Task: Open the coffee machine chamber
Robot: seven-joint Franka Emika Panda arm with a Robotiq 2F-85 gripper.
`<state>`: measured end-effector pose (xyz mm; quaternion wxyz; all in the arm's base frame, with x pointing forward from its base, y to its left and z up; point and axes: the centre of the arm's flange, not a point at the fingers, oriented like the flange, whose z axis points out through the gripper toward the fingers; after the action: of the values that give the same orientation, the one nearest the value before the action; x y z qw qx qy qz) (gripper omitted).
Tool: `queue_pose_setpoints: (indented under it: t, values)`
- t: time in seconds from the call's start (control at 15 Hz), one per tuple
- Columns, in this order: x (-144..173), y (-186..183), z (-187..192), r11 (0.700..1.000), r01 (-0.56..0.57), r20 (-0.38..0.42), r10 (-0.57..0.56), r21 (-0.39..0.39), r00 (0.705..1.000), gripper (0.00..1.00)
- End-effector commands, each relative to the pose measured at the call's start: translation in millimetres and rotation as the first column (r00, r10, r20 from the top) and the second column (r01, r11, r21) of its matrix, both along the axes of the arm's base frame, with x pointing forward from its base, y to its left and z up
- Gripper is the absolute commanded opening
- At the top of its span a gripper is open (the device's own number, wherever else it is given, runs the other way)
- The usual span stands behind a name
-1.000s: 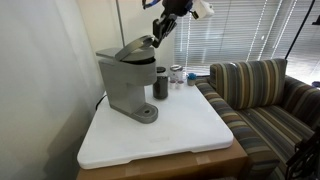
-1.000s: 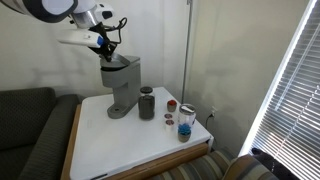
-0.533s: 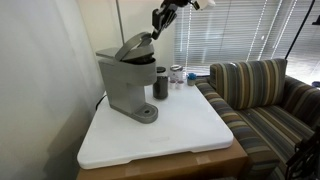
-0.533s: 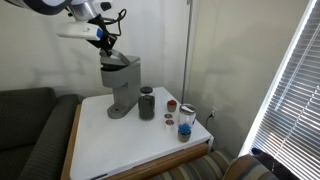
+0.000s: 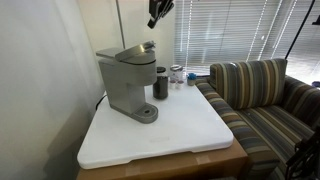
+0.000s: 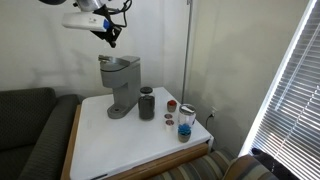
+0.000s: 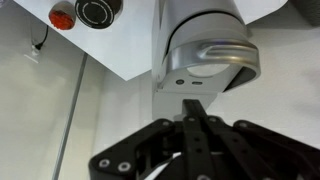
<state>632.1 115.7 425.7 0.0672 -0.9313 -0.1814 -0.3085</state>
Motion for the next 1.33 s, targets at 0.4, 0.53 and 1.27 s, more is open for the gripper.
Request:
queue_pose_setpoints:
  t: [0.4,0.53,1.27]
  values:
    - [-13,-34,-31,0.969,0.229,-0.362,-0.247,-0.091,0.899,0.00]
    - [-12,-21,-38,0.983,0.162,-0.421,-0.186,-0.091,0.888,0.00]
    - [14,44,-55,0.995,-0.004,-0.368,-0.034,-0.100,0.929,0.00]
